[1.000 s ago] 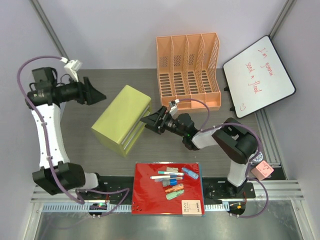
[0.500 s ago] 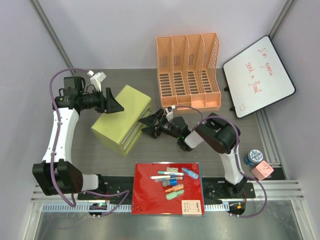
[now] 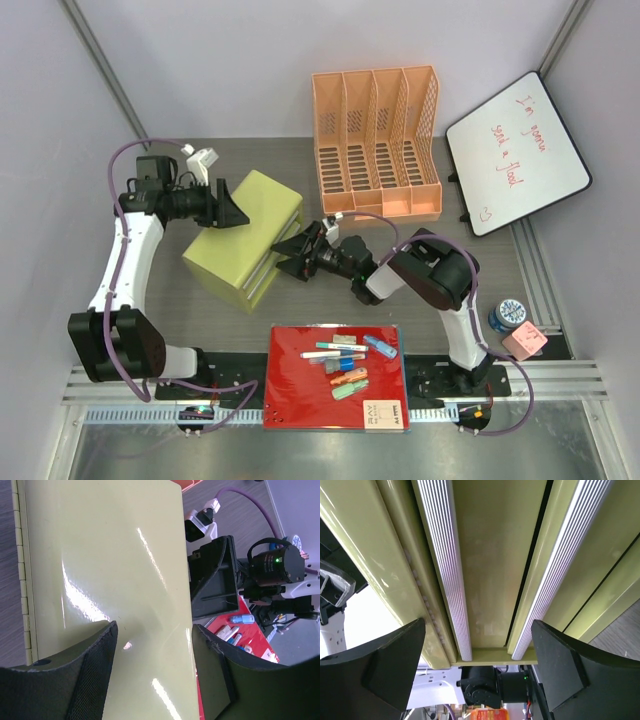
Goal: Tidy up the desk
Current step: Move the storage box to the center of the board.
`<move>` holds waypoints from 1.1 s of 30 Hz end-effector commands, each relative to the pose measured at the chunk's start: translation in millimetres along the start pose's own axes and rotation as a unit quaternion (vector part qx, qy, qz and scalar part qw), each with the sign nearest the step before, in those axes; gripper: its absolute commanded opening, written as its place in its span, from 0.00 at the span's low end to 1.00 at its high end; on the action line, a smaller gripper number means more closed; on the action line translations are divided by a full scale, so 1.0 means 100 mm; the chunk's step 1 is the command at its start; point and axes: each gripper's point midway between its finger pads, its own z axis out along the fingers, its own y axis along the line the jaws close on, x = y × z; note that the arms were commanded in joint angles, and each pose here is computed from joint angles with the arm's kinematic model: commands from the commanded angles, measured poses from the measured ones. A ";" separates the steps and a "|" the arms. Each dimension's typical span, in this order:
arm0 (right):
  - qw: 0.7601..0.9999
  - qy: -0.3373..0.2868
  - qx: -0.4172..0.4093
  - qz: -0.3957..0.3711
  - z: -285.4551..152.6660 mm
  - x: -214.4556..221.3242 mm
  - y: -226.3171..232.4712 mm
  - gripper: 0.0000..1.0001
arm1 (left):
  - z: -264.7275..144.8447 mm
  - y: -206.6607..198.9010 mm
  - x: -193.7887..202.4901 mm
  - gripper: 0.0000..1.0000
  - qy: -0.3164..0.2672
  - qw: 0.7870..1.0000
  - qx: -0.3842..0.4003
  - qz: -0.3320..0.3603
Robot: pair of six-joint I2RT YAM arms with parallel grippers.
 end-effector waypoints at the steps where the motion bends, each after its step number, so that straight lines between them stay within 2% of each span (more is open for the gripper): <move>1: 0.968 0.008 -0.232 -0.091 -0.18 0.17 1.31 0.94 | 0.05 0.19 0.12 0.63 0.019 0.999 -0.032 0.008; 5: 0.966 -0.004 -0.237 -0.101 -0.20 0.14 1.36 0.89 | 0.07 0.21 0.15 0.62 0.024 0.999 -0.031 0.004; 6: 0.966 -0.007 -0.238 -0.105 -0.18 0.13 1.37 0.84 | 0.08 0.21 0.16 0.63 0.026 0.999 -0.031 0.003; 7: 0.965 -0.007 -0.239 -0.106 -0.18 0.12 1.37 0.74 | 0.08 0.22 0.17 0.63 0.028 0.999 -0.031 0.003; 9: 0.964 -0.007 -0.242 -0.110 -0.16 0.11 1.38 0.70 | 0.08 0.23 0.20 0.63 0.031 0.999 -0.033 0.006; 12: 0.963 -0.006 -0.243 -0.118 -0.17 0.13 1.39 0.74 | 0.07 0.23 0.22 0.62 0.036 0.999 -0.034 0.010; 16: 0.959 -0.008 -0.245 -0.141 -0.15 0.13 1.38 0.95 | 0.08 0.24 0.24 0.62 0.040 0.999 -0.032 0.010; 18: 0.957 -0.007 -0.251 -0.148 -0.12 0.14 1.41 0.98 | 0.09 0.24 0.25 0.62 0.041 0.999 -0.029 0.009; 24: 0.946 -0.008 -0.272 -0.174 -0.09 0.12 1.57 1.00 | 0.10 0.25 0.30 0.62 0.048 0.998 -0.028 0.011; 33: 0.951 -0.011 -0.266 -0.156 -0.03 0.06 1.50 1.00 | 0.09 0.26 0.29 0.62 0.050 0.998 -0.029 0.016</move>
